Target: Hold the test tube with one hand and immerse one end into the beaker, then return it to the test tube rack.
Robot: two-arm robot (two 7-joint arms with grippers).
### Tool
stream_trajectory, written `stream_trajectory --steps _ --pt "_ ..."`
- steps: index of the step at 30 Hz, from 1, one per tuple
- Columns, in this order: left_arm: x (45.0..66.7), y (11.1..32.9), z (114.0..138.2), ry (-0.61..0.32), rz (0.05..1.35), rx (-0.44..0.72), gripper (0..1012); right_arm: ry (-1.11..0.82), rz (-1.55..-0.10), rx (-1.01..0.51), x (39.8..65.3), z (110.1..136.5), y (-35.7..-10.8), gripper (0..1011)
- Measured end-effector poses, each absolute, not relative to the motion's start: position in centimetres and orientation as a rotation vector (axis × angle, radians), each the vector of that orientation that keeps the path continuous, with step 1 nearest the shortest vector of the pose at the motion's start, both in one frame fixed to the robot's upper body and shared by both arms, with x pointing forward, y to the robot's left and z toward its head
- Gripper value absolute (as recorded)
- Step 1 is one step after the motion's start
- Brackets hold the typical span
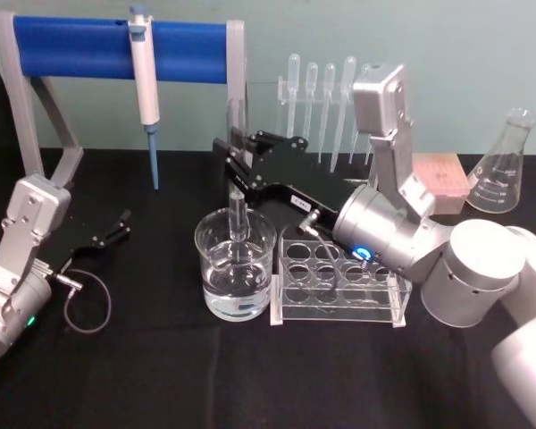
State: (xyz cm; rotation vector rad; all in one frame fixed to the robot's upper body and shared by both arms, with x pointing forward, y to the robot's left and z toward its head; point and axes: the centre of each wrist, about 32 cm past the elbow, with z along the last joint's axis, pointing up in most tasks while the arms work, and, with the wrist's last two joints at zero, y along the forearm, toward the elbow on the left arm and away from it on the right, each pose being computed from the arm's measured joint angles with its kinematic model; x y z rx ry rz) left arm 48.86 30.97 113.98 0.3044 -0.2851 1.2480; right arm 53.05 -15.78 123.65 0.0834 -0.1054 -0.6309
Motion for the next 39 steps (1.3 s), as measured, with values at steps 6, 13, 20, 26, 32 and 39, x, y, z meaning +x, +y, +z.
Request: stream_trajectory --steps 6,13,20,26,32,39 --pt "48.9 31.0 114.0 -0.285 1.248 0.304 1000 -0.099 -0.623 0.076 53.4 121.5 -15.4 225" --pt "48.9 31.0 114.0 -0.285 1.248 0.304 1000 -0.083 -0.622 0.067 53.3 119.1 -15.4 225" --pt "48.9 31.0 114.0 -0.285 1.248 0.305 1000 -0.056 -0.620 0.048 53.3 117.1 -15.7 225" --pt "48.9 31.0 114.0 -0.285 1.248 0.304 1000 -0.049 -0.628 0.041 53.3 116.4 -15.8 225" --pt "48.9 31.0 114.0 -0.285 1.248 0.304 1000 -0.049 -0.629 0.041 53.3 116.4 -15.8 225" --pt "48.9 31.0 114.0 -0.285 1.248 0.304 1000 -0.050 -0.629 0.041 53.3 116.4 -15.8 225"
